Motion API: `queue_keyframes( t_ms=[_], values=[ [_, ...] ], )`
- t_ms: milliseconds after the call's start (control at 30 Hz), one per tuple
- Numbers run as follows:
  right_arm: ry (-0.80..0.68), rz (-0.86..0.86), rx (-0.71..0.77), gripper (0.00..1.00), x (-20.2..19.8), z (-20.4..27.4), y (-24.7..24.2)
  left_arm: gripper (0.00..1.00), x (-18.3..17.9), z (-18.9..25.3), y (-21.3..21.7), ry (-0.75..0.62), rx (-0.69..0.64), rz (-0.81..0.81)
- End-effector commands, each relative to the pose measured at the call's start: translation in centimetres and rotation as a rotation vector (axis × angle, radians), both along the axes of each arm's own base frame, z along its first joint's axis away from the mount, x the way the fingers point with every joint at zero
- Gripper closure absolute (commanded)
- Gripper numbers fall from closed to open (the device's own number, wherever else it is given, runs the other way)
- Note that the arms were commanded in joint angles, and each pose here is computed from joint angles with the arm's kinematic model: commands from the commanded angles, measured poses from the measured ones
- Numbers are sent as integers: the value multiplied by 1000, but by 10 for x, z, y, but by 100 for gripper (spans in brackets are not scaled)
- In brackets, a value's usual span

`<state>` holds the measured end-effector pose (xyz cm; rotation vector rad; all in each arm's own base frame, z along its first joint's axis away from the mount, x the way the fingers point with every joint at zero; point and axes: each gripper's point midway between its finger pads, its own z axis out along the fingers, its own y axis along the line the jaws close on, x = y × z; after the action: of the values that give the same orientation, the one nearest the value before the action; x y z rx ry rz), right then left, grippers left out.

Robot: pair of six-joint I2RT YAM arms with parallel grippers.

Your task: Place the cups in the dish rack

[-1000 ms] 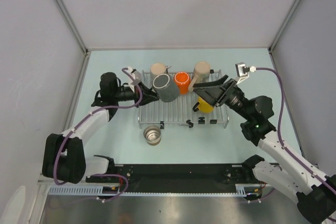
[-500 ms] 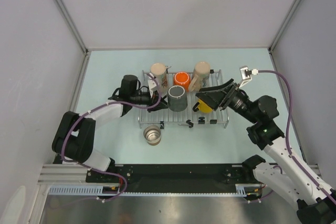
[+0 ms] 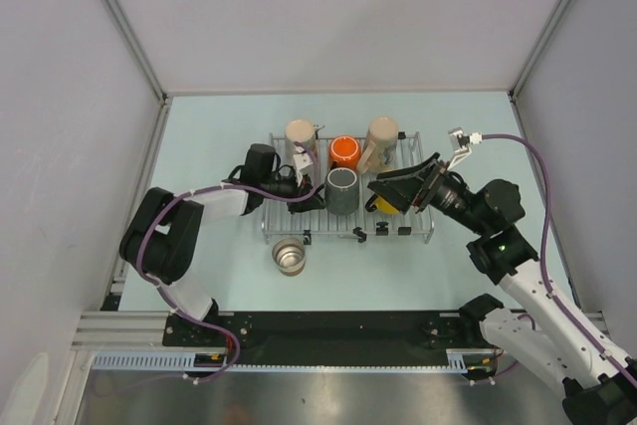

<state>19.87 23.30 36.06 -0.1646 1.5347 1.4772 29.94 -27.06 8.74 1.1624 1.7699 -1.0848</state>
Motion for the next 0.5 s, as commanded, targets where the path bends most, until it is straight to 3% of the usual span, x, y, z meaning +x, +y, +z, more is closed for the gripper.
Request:
queue_keyframes(
  t_ms=[0,467],
  values=[
    [-34,23,-13,0,-3,-3,2,100,22,33,-21,-158,-71,-50],
    [-30,53,-31,0,1,-20,8,99,19,0,-40,-105,-29,-80]
  ],
)
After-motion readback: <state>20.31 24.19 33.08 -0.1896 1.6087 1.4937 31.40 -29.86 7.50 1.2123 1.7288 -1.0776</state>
